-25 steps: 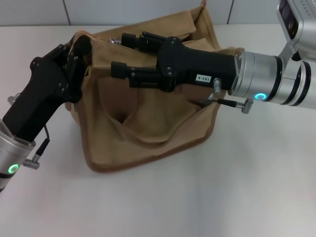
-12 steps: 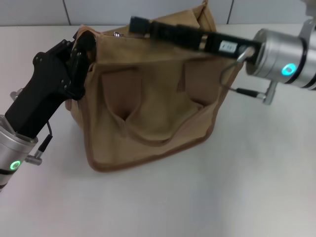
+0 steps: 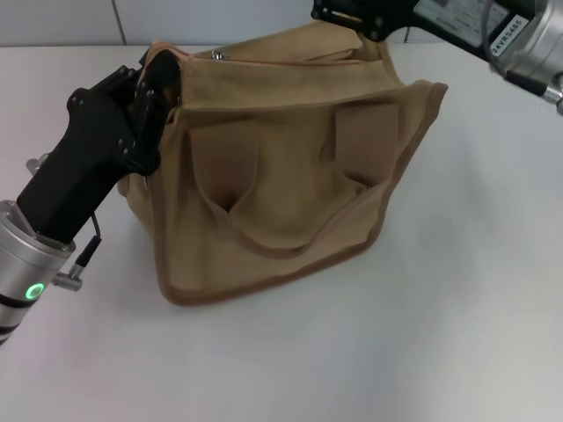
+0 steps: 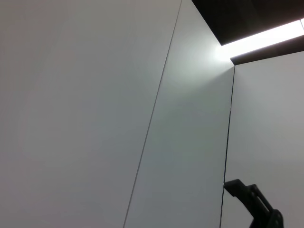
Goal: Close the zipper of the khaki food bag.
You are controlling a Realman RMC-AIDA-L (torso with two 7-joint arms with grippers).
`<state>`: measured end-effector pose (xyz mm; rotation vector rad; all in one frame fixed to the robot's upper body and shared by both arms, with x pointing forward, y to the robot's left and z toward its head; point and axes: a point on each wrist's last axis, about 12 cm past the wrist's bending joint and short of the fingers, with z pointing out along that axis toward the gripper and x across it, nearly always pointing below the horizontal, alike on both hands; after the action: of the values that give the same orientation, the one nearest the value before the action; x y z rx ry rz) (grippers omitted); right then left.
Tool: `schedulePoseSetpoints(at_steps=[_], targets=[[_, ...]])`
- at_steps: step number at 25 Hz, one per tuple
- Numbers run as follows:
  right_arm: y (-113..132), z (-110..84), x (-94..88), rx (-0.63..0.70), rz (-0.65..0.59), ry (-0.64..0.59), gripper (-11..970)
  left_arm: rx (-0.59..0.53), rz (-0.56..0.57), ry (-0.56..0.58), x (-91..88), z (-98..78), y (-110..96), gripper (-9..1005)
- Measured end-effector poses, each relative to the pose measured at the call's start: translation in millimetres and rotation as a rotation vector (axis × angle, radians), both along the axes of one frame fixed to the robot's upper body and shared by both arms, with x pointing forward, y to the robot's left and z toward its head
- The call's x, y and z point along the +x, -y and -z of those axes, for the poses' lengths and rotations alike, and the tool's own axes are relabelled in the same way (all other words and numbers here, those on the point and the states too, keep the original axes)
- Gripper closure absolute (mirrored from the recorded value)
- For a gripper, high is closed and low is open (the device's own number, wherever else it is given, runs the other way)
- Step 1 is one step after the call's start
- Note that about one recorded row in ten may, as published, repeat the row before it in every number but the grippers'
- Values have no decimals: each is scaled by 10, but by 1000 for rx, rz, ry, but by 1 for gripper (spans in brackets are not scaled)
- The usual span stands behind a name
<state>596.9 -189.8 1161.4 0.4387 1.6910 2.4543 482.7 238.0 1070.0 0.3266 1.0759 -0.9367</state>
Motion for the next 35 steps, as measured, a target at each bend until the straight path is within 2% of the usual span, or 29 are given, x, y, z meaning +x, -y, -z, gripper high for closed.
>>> schedulePoseSetpoints(at_steps=[3, 15, 23, 35], targets=[[-43, 57, -28, 40, -11, -73, 122, 19, -7, 13, 4, 3, 10, 962], [-144, 290, -142, -49, -33, -108, 122, 21, 0, 24, 11, -9, 24, 963], [-218, 362, -190, -88, -72, -131, 122, 18, 1, 28, 3, -13, 20, 963], [-300, 378, -156, -138, -79, -127, 127, 16, 32, 32, -12, -18, 63, 962]])
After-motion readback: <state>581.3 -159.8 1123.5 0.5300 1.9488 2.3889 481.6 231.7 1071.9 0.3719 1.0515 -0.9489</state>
